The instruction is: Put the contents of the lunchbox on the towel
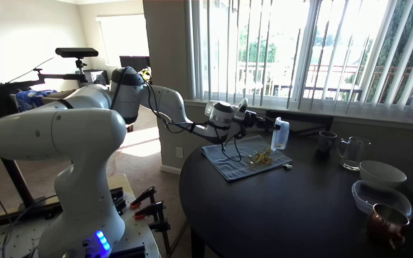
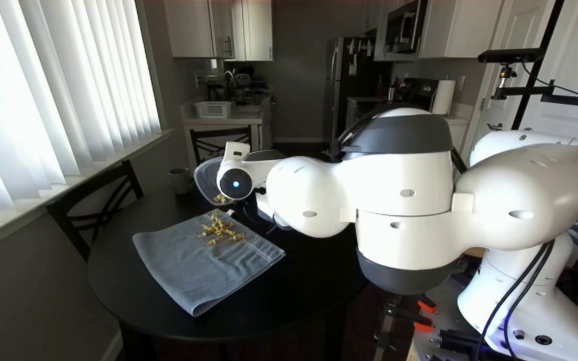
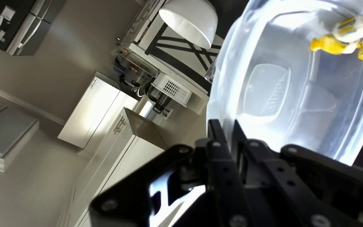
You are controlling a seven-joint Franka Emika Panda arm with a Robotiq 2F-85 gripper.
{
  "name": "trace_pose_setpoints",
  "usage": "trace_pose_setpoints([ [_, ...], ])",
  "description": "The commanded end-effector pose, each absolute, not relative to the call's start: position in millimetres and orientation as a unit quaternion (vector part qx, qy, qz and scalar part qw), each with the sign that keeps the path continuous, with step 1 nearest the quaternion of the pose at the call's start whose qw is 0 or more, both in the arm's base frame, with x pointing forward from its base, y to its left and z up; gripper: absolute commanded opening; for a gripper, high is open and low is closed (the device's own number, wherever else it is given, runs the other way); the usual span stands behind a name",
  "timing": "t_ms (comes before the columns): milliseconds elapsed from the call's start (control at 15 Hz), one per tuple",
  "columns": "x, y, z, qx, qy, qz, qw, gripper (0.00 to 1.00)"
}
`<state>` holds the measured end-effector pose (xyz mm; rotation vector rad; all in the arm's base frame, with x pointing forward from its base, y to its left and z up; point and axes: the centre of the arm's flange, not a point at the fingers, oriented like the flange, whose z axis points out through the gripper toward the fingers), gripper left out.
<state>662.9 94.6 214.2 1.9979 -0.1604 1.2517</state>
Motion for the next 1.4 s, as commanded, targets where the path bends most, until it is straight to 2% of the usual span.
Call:
trace_pose_setpoints([
  [0,654.0,93.6,210.4,0.778,-0.074,0.499,0.375,0.06],
  [333,654.8,91.5,209.5,0.778,-0.080,0.497,0.375,0.07],
  [733,659.4,94.6,239.0,0.700,-0.106,0.603,0.368,0.06],
  [933,662.9,103.2,261.5,0.679,-0.114,0.618,0.379,0.07],
  [1333,659.2,99.2,233.2,0.659,-0.120,0.619,0.410,0.07],
])
